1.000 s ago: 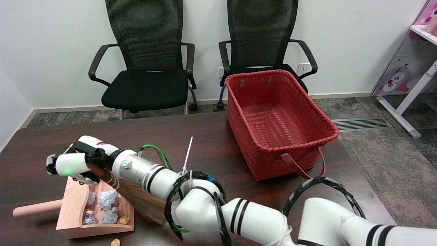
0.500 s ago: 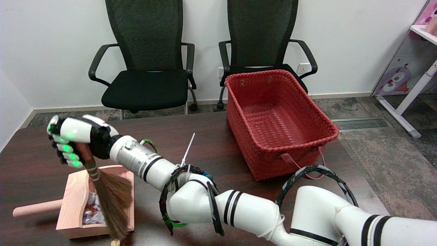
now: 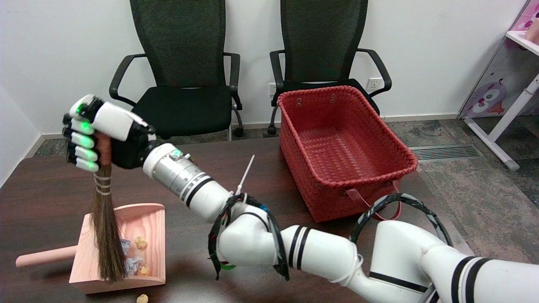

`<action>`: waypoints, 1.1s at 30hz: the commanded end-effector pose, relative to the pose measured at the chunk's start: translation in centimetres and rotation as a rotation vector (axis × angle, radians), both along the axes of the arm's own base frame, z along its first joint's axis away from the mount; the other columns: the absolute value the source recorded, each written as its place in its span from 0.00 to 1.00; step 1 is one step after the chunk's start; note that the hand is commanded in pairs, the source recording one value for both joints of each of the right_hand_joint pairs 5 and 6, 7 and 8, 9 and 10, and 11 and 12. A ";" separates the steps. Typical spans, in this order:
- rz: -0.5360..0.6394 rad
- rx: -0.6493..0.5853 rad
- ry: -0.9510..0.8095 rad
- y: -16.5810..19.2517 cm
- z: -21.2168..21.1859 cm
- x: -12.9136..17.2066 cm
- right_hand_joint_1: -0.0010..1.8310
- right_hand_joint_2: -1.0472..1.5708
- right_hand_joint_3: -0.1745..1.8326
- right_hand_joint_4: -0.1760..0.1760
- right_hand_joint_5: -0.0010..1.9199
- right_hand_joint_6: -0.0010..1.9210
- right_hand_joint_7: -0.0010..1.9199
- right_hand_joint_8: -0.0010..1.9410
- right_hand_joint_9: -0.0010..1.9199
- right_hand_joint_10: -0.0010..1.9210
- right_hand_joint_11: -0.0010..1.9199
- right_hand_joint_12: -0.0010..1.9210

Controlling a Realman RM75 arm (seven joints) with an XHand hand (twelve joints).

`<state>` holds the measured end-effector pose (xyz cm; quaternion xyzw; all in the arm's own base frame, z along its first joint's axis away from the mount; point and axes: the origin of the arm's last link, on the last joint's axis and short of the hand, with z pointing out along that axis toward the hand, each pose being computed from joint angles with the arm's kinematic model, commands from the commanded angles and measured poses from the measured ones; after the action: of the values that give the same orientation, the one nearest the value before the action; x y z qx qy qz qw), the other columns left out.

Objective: Sweep the paper ball into the dustpan.

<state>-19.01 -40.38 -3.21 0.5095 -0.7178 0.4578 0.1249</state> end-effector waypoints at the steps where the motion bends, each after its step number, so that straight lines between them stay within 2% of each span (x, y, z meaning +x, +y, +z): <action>1: 0.136 -0.055 -0.159 1.2 6.4 2.7 0.44 0.71 0.95 0.46 1.00 1.00 1.00 0.99 1.00 1.00 1.00 1.00; 8: 0.233 -0.098 -0.083 2.3 10.6 3.4 0.43 0.84 0.92 0.46 1.00 1.00 1.00 0.99 1.00 1.00 1.00 1.00; 12: 0.304 -0.153 0.035 3.7 13.6 3.3 0.41 0.95 0.93 0.47 1.00 1.00 1.00 0.99 1.00 1.00 1.00 1.00; 16: 0.289 -0.262 0.128 4.9 16.7 2.4 0.39 1.00 0.98 0.49 1.00 1.00 1.00 0.99 1.00 1.00 1.00 1.00; 21: 0.295 -0.396 0.195 6.0 19.4 1.6 0.40 1.00 0.99 0.50 1.00 1.00 1.00 0.99 1.00 1.00 1.00 1.00; 28: 0.280 -0.434 0.302 5.8 22.8 -0.3 0.41 0.99 1.00 0.49 1.00 1.00 1.00 0.99 1.00 1.00 1.00 1.00; 33: 0.252 -0.437 0.281 4.2 22.9 -0.3 0.42 0.96 1.00 0.49 1.00 1.00 1.00 0.99 1.00 1.00 1.00 1.00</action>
<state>-18.10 -36.50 13.50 0.6006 -0.5608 0.5388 0.1855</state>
